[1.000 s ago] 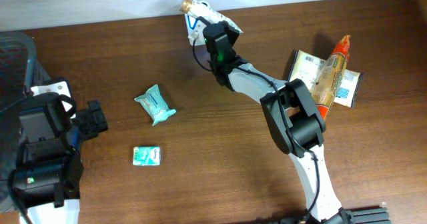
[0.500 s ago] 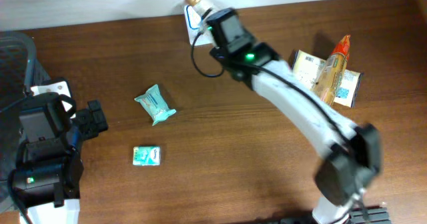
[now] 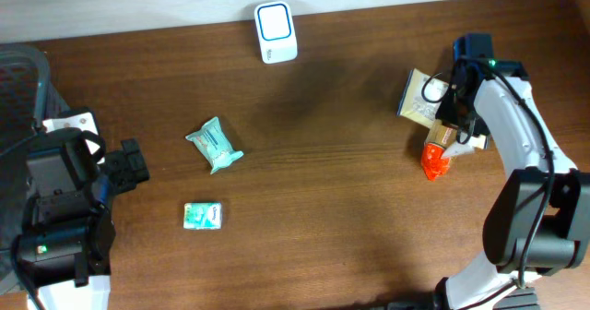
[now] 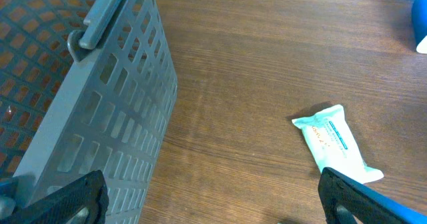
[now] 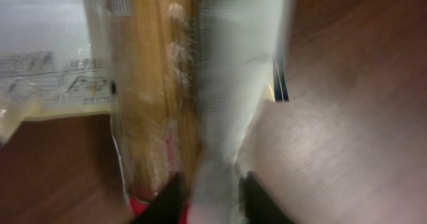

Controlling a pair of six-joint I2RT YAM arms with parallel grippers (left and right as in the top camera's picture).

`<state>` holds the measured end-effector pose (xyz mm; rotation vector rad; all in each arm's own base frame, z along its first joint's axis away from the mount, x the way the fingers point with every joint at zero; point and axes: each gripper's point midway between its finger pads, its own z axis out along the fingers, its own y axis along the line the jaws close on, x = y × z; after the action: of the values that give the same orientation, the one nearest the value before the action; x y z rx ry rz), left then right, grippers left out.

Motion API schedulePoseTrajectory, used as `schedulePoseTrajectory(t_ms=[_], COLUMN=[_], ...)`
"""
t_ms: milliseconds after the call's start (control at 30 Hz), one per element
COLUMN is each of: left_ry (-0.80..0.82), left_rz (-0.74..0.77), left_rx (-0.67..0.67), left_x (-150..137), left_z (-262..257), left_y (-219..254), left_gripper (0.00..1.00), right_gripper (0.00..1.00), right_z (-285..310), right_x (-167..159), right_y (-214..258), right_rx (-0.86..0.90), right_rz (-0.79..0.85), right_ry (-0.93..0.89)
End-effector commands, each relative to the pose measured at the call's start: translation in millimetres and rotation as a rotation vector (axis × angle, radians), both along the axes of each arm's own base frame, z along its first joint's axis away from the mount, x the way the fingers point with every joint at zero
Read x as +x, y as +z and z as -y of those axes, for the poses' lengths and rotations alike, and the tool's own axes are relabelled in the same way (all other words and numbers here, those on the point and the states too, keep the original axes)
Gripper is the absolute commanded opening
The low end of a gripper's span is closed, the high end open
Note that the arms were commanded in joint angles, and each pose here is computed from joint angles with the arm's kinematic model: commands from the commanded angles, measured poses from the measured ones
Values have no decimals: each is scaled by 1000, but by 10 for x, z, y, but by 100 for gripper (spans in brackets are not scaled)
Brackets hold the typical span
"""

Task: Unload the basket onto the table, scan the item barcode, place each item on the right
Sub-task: 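Place the Pantene tube on the table at far right, release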

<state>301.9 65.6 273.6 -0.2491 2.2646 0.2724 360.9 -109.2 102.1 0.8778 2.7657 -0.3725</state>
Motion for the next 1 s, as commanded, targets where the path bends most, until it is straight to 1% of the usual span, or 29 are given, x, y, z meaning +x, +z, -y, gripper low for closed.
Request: schedulePoseTrajectory(t_ms=[0,33,100,167,233,267,333,367,433,533,600,700,767,800,833,933,967], left_ry=[19,19,19,19,19,19,19,19,19,19,19,19,19,19,19,19,19], left_rz=[16,16,16,16,16,16,16,16,16,16,16,16,16,16,16,16,16], left_rx=[1,1,1,1,1,1,1,1,1,1,1,1,1,1,1,1,1], left_x=[2,2,2,2,2,2,2,2,2,2,2,2,2,2,2,2,2], left_z=[-32,-32,-32,-32,-32,-32,-32,-32,-32,-32,-32,-32,-32,-32,-32,-32,-32], left_y=[56,57,57,56,57,57,57,57,56,56,57,57,57,57,56,57,57], left_gripper=[99,99,99,99,99,99,99,99,99,99,99,99,99,99,99,99,99], right_gripper=[71,76,78,79,79,79,73,69,68,68,68,68,69,82,82,82,78], right_z=[-89,-121,-263,-442,-626,-800,-1385,-1767,-2413,-3404,-3921,-4573,-4898,-5022,-5034,-4965,-4931], right_x=[40,70,179,317,441,506,628,673,720,715,688,629,565,515,491,414,383], right_y=[-57,-34,27,150,308,394,626,756,880,1037,1070,830,465,207,-32,-303,-382], right_rx=[63,71,118,164,191,235,404,482,525,576,605,642,677,680,665,659,657], right_rz=[34,45,65,102,146,175,264,318,383,485,498,419,359,318,270,180,148], right_ry=[9,18,122,240,308,387,611,729,875,1032,1125,1222,1220,1235,1230,1198,1188])
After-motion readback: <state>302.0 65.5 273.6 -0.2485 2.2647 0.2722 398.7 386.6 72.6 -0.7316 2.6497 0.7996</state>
